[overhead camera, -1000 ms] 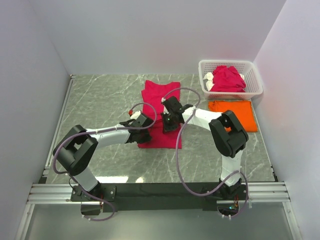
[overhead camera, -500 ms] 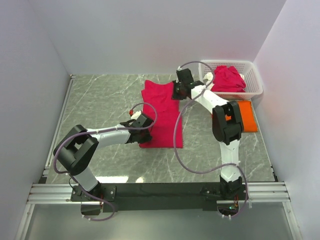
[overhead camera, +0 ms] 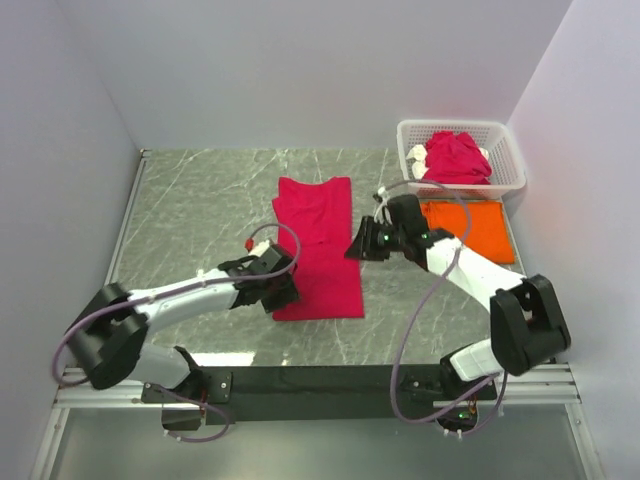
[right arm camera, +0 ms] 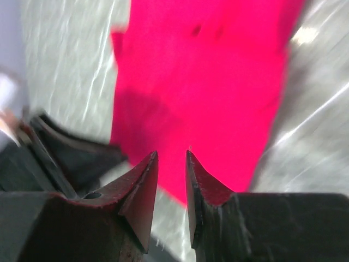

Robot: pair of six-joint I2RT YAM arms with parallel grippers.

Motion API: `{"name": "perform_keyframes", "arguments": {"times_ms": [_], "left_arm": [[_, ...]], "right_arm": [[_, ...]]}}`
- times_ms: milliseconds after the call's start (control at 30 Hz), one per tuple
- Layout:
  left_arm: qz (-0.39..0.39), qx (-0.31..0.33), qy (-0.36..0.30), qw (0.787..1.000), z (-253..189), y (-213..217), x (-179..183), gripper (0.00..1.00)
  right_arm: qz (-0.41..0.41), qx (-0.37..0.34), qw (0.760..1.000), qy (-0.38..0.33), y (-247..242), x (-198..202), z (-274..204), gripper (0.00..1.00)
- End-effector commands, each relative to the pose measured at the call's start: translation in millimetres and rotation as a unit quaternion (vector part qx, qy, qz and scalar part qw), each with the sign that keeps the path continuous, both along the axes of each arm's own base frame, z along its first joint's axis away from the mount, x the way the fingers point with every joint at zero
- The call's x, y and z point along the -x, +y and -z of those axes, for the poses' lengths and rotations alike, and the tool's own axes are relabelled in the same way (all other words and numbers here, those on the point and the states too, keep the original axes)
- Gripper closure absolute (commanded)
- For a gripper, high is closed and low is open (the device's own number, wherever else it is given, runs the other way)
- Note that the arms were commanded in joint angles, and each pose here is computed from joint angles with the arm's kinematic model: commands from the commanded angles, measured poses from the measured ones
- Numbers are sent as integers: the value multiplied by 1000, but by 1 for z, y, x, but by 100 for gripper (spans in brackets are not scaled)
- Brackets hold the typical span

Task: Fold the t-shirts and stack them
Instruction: Fold the tshirt

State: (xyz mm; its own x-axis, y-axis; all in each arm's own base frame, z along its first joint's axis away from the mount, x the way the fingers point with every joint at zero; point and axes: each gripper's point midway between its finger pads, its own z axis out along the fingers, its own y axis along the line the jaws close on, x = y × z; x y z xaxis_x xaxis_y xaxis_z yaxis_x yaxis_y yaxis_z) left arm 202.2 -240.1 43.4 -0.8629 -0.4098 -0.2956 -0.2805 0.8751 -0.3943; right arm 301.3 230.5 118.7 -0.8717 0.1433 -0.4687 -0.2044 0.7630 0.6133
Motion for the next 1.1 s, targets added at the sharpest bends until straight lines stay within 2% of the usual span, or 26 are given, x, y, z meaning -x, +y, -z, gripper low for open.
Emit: {"name": "perform_keyframes", "arguments": {"times_ms": [0,67,133,167,200,233,367,467,533,733,867,933,1067], "left_arm": [[-18,30,-46,998,-38,4,-6,47],[5,54,-65,996,-50,-4,-7,49],[33,77,-70,994,-53,-14,-5,59],[38,77,-69,994,-49,-15,-4,63],[41,73,-62,995,-43,-14,-2,71],[45,79,-55,994,-39,-16,0,74],[22,69,-1,997,2,-2,10,82],[-14,73,34,997,30,18,17,85],[-31,73,62,995,46,31,29,85],[-51,72,79,993,56,46,39,86],[-49,72,39,995,30,50,30,82],[-44,64,12,997,10,51,20,75],[-59,63,-77,993,-39,52,-20,70]], "right_arm": [[-64,-85,994,14,19,41,-4,69],[-91,-93,991,22,22,56,0,73],[-112,-94,989,30,25,71,8,82],[-117,-94,988,41,25,77,14,85],[-121,-91,987,50,24,80,20,88],[-124,-86,987,57,24,82,25,88],[-124,-56,982,134,18,94,65,94],[-103,-32,981,162,10,97,87,99],[-90,-18,978,185,5,99,101,100],[-37,-15,976,215,-14,91,120,100],[-47,-22,986,160,-13,79,89,100],[-52,-20,990,129,-13,70,73,100],[-50,-30,997,56,-4,35,28,100]]}}
